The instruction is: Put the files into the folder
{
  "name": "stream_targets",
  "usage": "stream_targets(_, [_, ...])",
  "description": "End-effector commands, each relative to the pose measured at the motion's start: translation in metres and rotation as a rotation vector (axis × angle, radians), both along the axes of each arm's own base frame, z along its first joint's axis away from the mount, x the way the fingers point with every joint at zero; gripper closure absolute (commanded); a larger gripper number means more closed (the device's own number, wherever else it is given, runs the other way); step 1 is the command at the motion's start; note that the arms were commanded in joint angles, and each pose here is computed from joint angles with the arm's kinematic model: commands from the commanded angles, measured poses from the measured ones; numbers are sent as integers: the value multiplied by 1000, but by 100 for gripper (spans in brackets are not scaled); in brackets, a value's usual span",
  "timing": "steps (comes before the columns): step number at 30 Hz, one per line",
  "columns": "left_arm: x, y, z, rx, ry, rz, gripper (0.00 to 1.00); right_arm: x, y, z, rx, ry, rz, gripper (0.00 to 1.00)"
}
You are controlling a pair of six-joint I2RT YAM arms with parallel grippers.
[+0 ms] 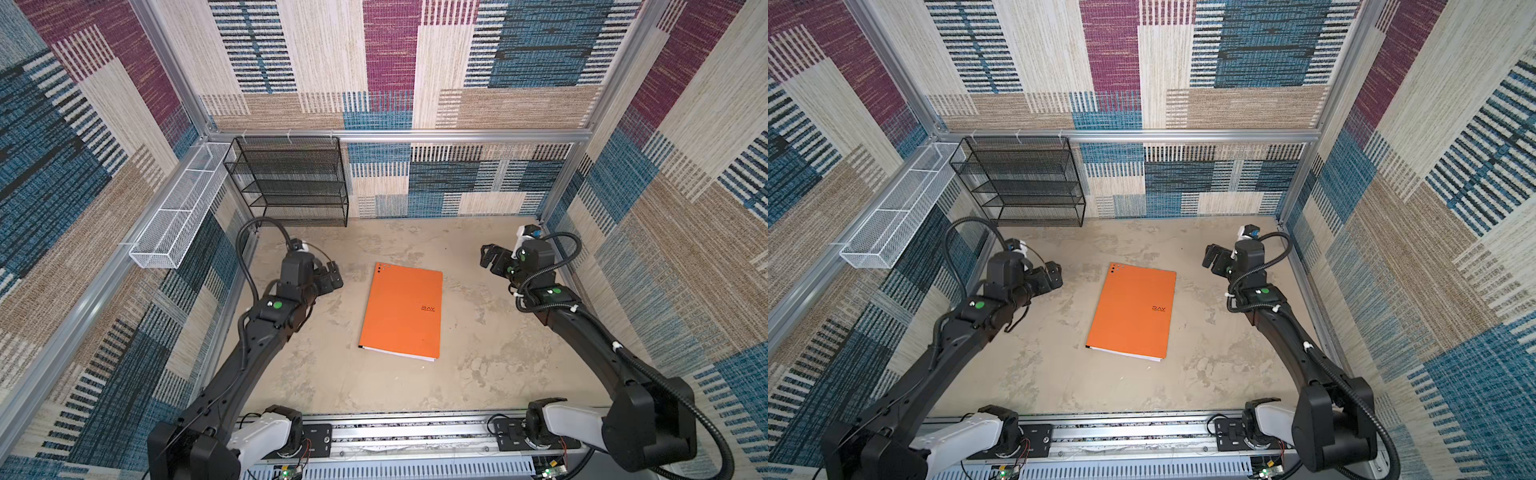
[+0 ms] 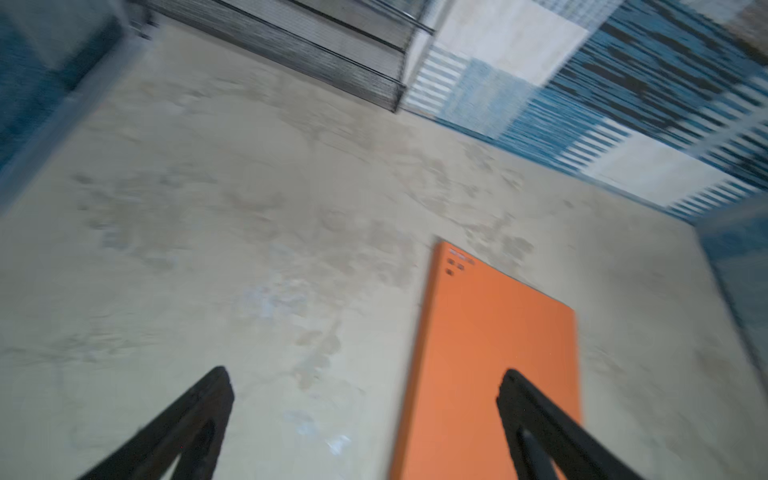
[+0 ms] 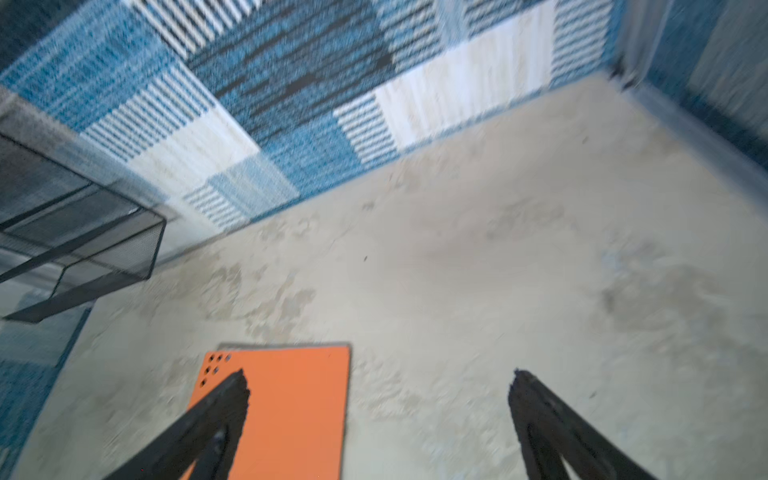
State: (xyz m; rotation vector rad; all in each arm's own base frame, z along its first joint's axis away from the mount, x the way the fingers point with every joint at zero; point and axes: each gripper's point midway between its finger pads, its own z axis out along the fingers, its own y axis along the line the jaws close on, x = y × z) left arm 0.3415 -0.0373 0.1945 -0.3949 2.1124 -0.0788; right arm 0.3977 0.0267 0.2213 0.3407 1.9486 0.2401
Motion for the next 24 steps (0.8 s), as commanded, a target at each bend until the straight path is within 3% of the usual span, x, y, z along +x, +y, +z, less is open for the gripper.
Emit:
stream_targets(1, [5,49,12,279,-253,175,1,-1,-27,13,-230,-205,-73,0])
stream_targets(3, [6,59,-1,364,-258,205,1,-8,-40,-7,-258,-208,-133,0])
stream_targets(6, [16,76,-34,424,-165,250,1,-17,-57,-36,-207,-213,-196,0])
stream_targets(10, [31,81,-63,478,-105,193,1,-26,-65,-58,-191,-242,-202,0])
stream_targets(13, [33,85,-70,440,-225,180,1,-35,-65,-63,-230,-306,-181,0])
stream_targets(16, [38,76,-82,384,-166,79,1,-38,-57,-56,-270,-357,-110,0])
stream_targets(18, [42,59,-89,362,-214,-35,1,-43,-59,-55,-275,-389,-117,0])
stream_targets(20, [42,64,-89,374,-261,-11,1,-50,-64,-56,-267,-428,-145,0])
stream_targets(24, [53,66,-98,341,-170,-30,1,-36,-48,-66,-282,-379,-31,0])
